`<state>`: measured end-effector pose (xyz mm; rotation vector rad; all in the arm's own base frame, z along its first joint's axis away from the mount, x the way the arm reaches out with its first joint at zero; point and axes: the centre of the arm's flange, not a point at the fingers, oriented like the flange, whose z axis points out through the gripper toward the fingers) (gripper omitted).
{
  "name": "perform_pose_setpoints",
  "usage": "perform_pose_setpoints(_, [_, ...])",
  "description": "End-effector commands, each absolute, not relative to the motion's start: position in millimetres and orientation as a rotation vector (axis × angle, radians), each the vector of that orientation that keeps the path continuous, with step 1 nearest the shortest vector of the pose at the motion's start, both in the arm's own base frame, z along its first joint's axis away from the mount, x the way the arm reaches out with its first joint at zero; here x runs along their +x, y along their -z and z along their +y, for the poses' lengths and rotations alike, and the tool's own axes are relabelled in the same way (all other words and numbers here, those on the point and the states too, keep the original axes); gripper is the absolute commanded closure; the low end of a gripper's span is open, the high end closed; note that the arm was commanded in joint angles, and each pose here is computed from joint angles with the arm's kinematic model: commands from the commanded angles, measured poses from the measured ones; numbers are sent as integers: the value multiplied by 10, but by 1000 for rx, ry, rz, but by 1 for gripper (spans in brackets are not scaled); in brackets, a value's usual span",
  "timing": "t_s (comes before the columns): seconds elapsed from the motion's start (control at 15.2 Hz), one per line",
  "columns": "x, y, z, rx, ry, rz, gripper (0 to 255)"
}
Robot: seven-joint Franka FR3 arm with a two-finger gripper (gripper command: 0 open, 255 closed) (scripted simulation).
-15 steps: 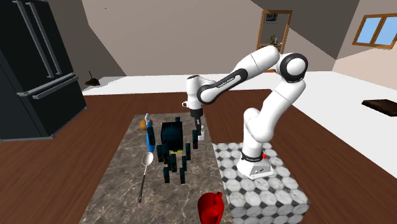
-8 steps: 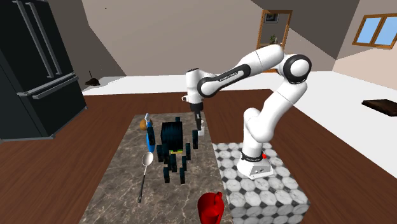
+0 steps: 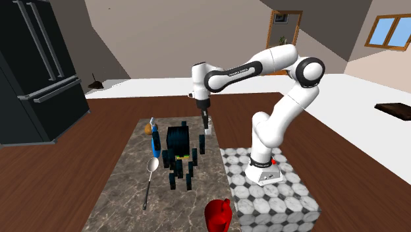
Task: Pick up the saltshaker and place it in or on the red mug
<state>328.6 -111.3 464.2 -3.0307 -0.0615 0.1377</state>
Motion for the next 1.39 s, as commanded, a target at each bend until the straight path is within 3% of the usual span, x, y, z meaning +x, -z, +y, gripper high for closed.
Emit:
perform_pose_setpoints(0.0, [3278, -4748, -1108, -3030, -138, -62, 255])
perform_pose_setpoints(0.46, [3278, -5091, -1108, -3030, -138, -62, 255])
perform_pose_setpoints(1.32, [3212, -5145, 606, -3030, -138, -62, 255])
